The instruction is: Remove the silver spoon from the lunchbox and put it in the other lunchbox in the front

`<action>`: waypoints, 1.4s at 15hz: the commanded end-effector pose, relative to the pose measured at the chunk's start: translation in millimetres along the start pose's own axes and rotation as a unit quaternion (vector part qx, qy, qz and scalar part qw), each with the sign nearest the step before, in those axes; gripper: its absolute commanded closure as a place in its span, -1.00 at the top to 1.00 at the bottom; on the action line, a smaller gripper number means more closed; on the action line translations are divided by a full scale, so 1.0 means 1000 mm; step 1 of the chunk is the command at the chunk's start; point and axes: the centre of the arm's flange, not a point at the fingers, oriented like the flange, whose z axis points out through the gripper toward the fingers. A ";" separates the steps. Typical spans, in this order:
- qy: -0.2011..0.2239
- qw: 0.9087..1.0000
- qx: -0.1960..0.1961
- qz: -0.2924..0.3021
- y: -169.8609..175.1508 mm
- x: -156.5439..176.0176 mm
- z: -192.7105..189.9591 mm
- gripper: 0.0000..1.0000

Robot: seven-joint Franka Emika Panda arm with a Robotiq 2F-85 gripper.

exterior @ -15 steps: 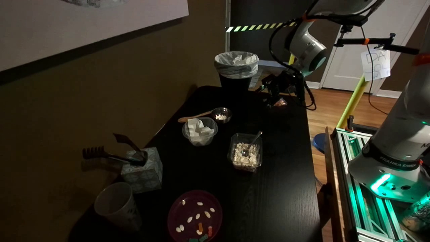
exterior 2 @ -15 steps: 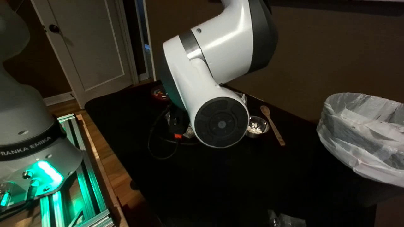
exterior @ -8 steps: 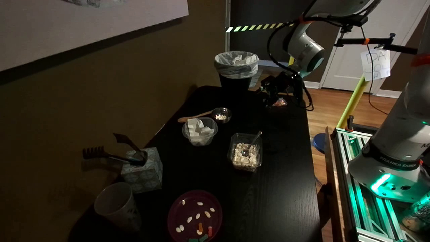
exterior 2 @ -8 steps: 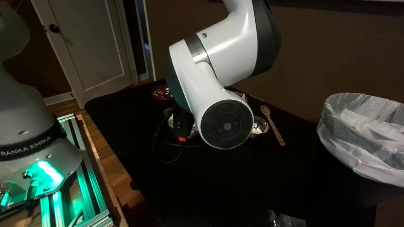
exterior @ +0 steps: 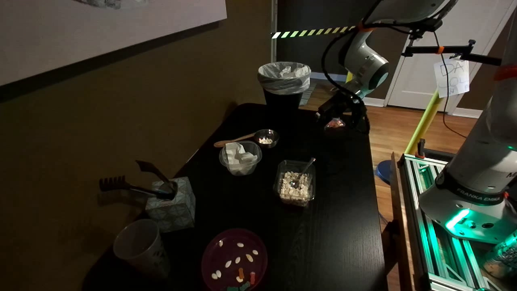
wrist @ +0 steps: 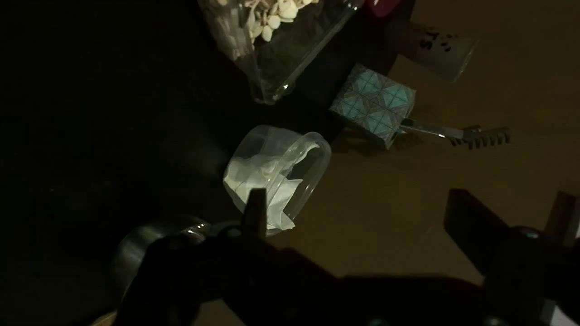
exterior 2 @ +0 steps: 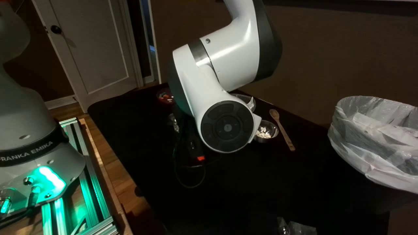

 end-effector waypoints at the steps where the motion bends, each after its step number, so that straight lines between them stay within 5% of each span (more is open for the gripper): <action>1: -0.029 0.999 -0.041 -0.013 0.015 -0.015 0.011 1.00; 6: -0.131 0.986 -0.087 0.057 0.030 -0.034 0.021 1.00; 8: -0.146 0.985 -0.060 0.071 0.026 -0.038 0.027 1.00; 12: -0.137 0.986 -0.067 0.061 0.027 -0.039 0.029 1.00; 21: -0.179 0.971 -0.073 0.138 0.044 -0.033 0.067 1.00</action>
